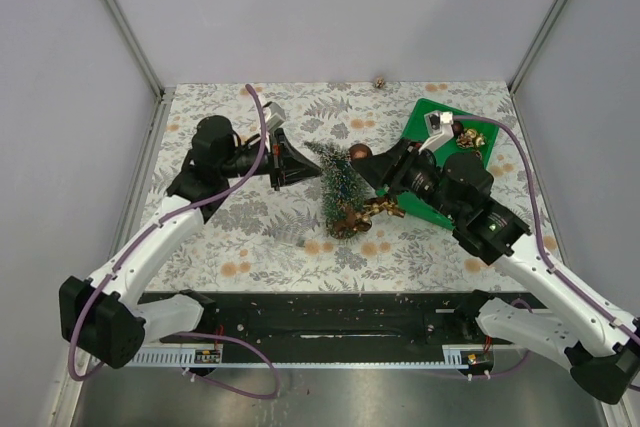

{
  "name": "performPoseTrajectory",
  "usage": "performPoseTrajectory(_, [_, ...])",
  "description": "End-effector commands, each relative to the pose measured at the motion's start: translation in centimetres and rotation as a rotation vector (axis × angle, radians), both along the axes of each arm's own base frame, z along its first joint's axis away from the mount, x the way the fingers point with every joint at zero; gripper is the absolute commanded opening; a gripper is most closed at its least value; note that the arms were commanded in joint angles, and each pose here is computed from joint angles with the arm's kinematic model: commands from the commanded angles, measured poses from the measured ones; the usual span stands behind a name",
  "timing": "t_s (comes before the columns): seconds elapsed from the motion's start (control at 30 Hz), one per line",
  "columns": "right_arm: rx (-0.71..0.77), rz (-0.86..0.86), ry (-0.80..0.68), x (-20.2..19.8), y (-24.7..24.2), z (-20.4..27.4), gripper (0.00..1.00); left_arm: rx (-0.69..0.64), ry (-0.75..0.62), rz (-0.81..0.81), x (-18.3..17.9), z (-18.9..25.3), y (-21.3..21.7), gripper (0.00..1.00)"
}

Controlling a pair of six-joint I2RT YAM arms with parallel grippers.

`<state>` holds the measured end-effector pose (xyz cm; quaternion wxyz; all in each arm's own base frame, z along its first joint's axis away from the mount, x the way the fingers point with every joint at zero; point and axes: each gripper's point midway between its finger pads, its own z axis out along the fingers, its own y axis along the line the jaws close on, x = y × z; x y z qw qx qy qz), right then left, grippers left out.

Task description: Decorate the small christmas tree

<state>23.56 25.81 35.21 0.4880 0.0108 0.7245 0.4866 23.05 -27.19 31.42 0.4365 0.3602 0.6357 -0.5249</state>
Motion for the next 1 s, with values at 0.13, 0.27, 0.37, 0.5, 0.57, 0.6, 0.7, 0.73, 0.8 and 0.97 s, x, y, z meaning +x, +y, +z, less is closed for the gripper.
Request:
performPoseTrajectory(0.13, [0.047, 0.009, -0.065, -0.8, -0.3, 2.7, 0.18, -0.026, -0.114, -0.035, 1.0, 3.6, -1.8, 0.00])
performPoseTrajectory(0.27, [0.012, -0.030, -0.086, -0.4, -1.1, 2.5, 0.18, -0.016, -0.107, -0.045, 1.0, 3.4, -2.1, 0.00])
performPoseTrajectory(0.37, [-0.026, -0.083, -0.105, 0.0, -2.2, 2.3, 0.18, -0.008, -0.095, -0.044, 1.0, 2.9, -2.0, 0.00])
performPoseTrajectory(0.5, [-0.069, -0.143, -0.125, 0.3, -3.6, 2.0, 0.18, -0.004, -0.085, -0.045, 0.9, 2.5, -2.0, 0.00])
performPoseTrajectory(0.57, [-0.083, -0.168, -0.132, 0.4, -4.2, 1.9, 0.19, -0.003, -0.083, -0.044, 0.9, 2.4, -1.9, 0.00])
performPoseTrajectory(0.6, [-0.090, -0.179, -0.135, 0.5, -4.4, 1.7, 0.19, -0.002, -0.084, -0.044, 0.9, 2.3, -2.0, 0.00])
performPoseTrajectory(0.7, [-0.093, -0.185, -0.139, 0.7, -4.4, 1.5, 0.19, -0.002, -0.078, -0.048, 0.8, 2.2, -2.0, 0.00])
performPoseTrajectory(0.73, [-0.088, -0.182, -0.141, 0.7, -4.3, 1.5, 0.19, -0.002, -0.078, -0.048, 0.8, 2.2, -2.0, 0.00])
performPoseTrajectory(0.8, [-0.080, -0.178, -0.136, 0.8, -4.0, 1.4, 0.19, -0.002, -0.076, -0.050, 0.7, 2.1, -1.9, 0.00])
performPoseTrajectory(0.97, [-0.057, -0.172, -0.150, 1.0, -3.6, 1.8, 0.20, -0.004, -0.077, -0.053, 0.3, 1.8, -1.8, 0.00])
